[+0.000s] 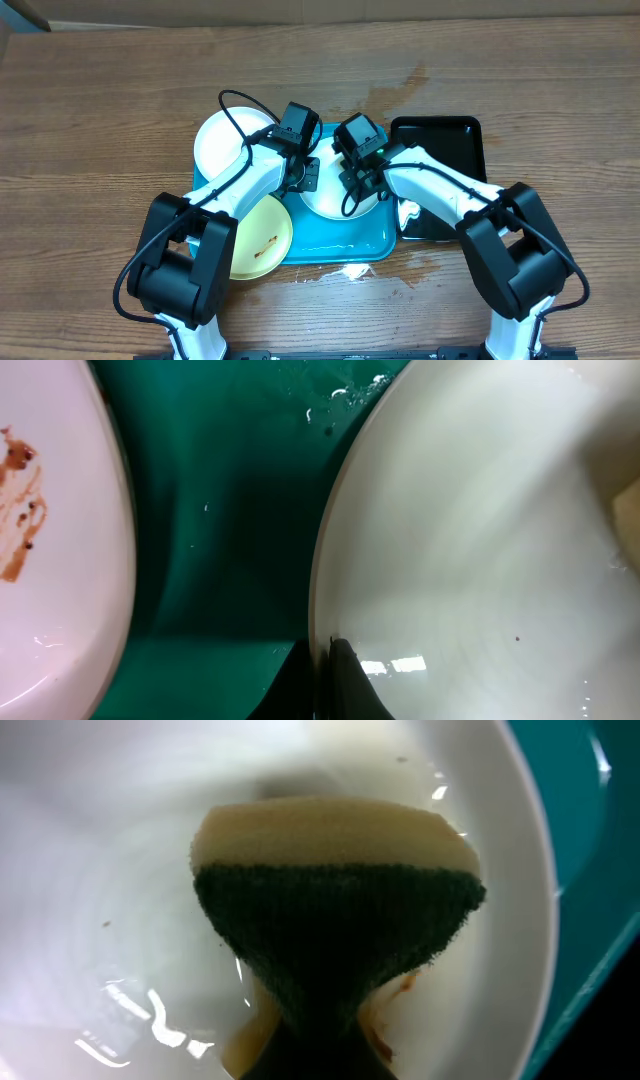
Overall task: Clean dirty plates on tray and stack at the side
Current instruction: 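Scrub the white plate's sauce stain with the sponge in the right gripper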
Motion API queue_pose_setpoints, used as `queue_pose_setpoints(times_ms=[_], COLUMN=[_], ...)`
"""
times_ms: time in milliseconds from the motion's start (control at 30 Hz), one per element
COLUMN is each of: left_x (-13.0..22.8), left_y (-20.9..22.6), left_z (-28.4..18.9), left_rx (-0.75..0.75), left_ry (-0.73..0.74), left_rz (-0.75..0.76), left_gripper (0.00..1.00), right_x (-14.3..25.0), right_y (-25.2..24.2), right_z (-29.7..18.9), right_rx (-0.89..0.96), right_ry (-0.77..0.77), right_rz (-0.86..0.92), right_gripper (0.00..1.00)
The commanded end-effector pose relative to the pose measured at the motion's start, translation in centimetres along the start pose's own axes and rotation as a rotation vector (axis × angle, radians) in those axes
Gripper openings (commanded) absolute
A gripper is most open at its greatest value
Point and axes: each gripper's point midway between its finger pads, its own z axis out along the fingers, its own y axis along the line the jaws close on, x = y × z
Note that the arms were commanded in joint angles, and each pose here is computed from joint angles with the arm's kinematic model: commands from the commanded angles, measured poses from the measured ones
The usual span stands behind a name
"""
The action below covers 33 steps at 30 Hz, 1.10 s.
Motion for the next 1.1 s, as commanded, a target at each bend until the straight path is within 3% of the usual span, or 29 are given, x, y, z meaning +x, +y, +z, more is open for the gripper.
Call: queue_pose_setpoints(times_ms=[0, 600, 1067], left_x=[2.2, 2.2, 2.2], left_y=[0.0, 0.0, -0.1], left_z=[1.7, 1.7, 1.7], left_rx=[0.0, 0.001, 0.001], left_ry=[0.081, 0.081, 0.081], left_rz=[0.069, 0.073, 0.073], left_gripper=[0.04, 0.04, 0.04], right_x=[2.1, 1.0, -3.4], right_y=[-2.7, -3.0, -3.3], right_z=[1.9, 3.9, 3.5], right_rx=[0.068, 0.067, 0.064], right_ry=[0.067, 0.023, -0.157], right_rz=[0.041, 0.055, 0.152], right_gripper=[0.04, 0.04, 0.04])
